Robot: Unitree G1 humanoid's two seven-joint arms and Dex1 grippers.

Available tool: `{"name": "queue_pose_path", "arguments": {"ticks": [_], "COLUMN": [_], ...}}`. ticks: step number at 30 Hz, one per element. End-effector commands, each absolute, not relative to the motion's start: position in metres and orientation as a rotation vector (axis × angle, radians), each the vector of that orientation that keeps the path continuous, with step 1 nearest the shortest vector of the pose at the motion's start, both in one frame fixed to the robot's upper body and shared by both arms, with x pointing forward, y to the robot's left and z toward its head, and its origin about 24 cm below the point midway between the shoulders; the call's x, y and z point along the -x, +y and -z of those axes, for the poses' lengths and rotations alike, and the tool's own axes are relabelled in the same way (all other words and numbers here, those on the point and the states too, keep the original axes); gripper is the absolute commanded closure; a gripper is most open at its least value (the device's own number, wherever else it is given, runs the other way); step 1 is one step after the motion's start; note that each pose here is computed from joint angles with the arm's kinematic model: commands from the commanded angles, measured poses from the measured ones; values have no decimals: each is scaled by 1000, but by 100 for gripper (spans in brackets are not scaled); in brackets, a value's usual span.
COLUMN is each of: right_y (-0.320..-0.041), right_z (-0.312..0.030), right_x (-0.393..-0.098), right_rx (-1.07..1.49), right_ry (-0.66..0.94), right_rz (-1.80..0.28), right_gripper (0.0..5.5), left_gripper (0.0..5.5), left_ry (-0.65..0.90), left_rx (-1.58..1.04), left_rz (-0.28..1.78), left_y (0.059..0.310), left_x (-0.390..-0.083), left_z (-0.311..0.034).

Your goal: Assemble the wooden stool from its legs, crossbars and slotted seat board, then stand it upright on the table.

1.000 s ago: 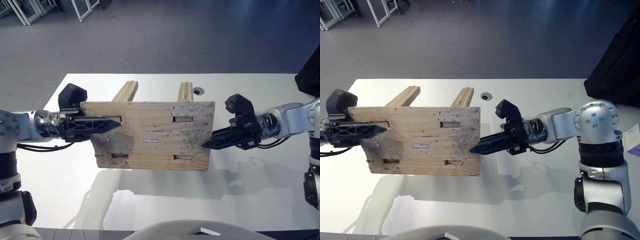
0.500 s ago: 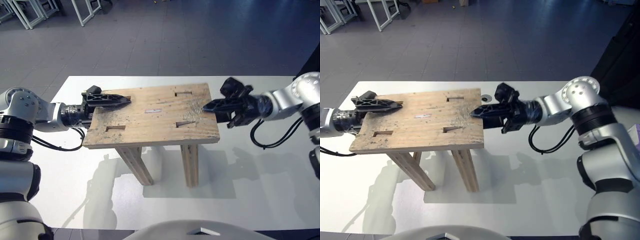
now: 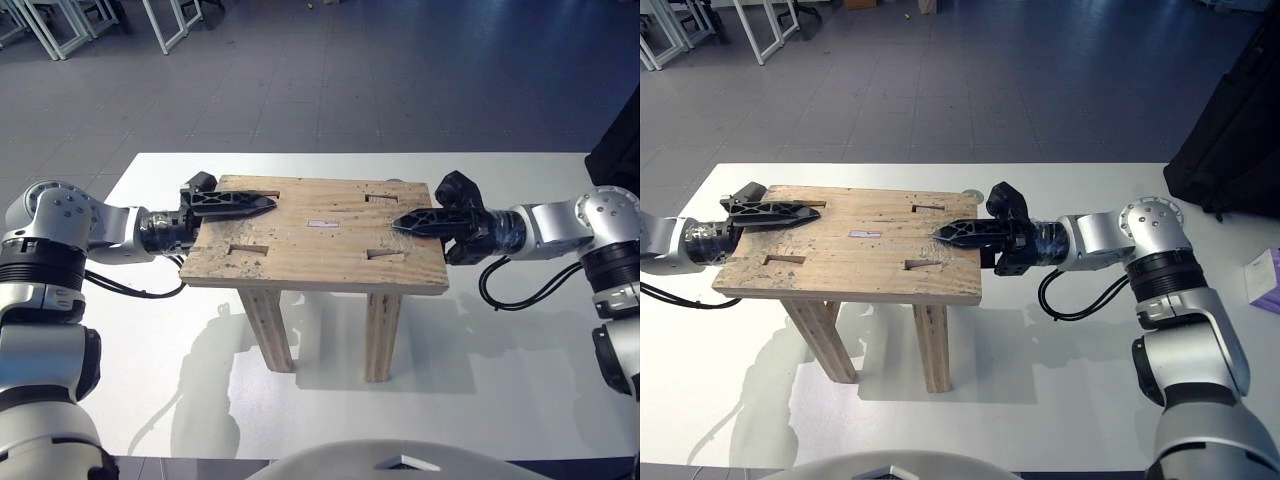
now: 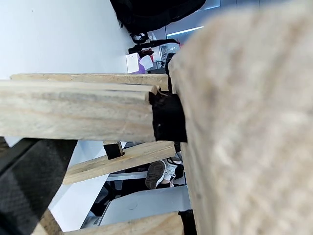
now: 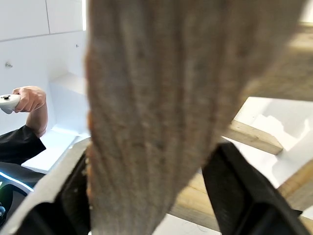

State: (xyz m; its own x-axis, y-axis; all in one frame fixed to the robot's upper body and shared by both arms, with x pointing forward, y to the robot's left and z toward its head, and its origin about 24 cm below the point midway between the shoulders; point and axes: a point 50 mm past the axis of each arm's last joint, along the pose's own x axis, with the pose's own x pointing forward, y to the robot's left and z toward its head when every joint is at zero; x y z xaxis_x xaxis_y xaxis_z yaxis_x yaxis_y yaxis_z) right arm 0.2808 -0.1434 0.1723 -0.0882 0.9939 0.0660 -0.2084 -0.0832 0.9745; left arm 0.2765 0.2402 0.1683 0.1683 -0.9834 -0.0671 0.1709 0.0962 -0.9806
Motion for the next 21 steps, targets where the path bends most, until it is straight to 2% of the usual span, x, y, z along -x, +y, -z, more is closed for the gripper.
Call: {"name": "queue_pose_path", "arguments": {"ticks": [1,2,8,21], "right_y": [-152,-153,-165,-215], "right_z": [-170,-170,-172,-172], "right_x": [-283,-283,-283,-282], "right_rx": [-1064,-1066,-1086,-1137], "right_ry": [1070,1069,1053,927], "right_rz": [-1359,-1357,-1327,-1142], "right_gripper": [175,139,12,4], "left_gripper": [0,0,0,0], "left_ry": [1010,1007,965,863], "left_rx": [1100,1105,1142,1108], "left_rz": [1075,1080,1067,966], "left_y": [253,255,269,307], "left_x": [-271,-270,-266,-245], "left_z": [-171,-173,-182,-204]}}
